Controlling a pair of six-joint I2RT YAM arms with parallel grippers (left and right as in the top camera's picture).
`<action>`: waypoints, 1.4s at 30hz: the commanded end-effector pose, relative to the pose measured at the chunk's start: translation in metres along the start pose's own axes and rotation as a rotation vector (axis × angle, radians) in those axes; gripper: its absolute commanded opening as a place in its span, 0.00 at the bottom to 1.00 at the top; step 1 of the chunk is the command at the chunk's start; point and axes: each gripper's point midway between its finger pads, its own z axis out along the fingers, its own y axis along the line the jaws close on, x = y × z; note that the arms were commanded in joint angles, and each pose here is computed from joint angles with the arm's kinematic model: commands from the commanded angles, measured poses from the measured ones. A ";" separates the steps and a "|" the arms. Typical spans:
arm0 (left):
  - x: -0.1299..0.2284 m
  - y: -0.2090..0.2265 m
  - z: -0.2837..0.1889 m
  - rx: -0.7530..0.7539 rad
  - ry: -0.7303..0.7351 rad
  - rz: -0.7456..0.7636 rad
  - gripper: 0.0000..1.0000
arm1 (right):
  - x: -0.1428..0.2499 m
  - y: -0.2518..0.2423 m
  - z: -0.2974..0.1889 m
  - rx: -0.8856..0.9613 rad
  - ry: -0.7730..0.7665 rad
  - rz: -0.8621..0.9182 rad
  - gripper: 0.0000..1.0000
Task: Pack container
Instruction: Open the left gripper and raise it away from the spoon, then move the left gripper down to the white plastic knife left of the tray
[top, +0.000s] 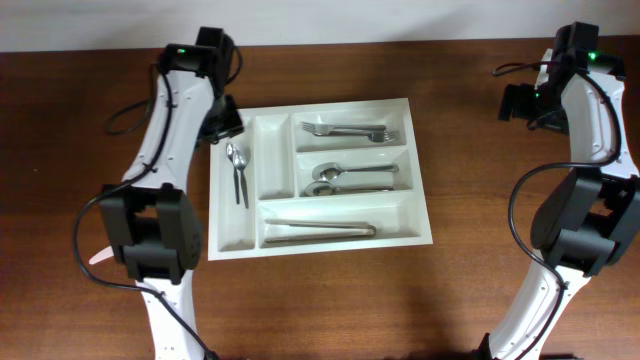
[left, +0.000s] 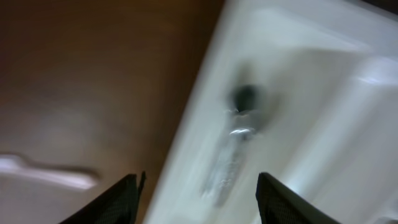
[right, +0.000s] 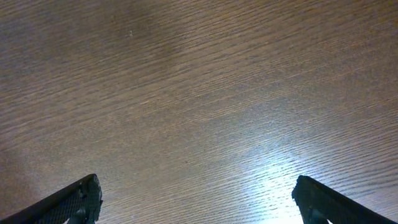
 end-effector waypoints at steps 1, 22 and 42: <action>-0.021 0.053 -0.017 -0.117 -0.083 -0.140 0.63 | -0.010 -0.001 -0.022 -0.006 -0.054 -0.002 0.99; 0.019 0.117 0.036 -0.221 0.086 -0.734 0.63 | -0.010 -0.001 -0.022 -0.006 -0.054 -0.002 0.99; 0.120 0.134 0.066 -0.199 0.092 -1.156 0.74 | -0.010 -0.001 -0.022 -0.006 -0.054 -0.001 0.99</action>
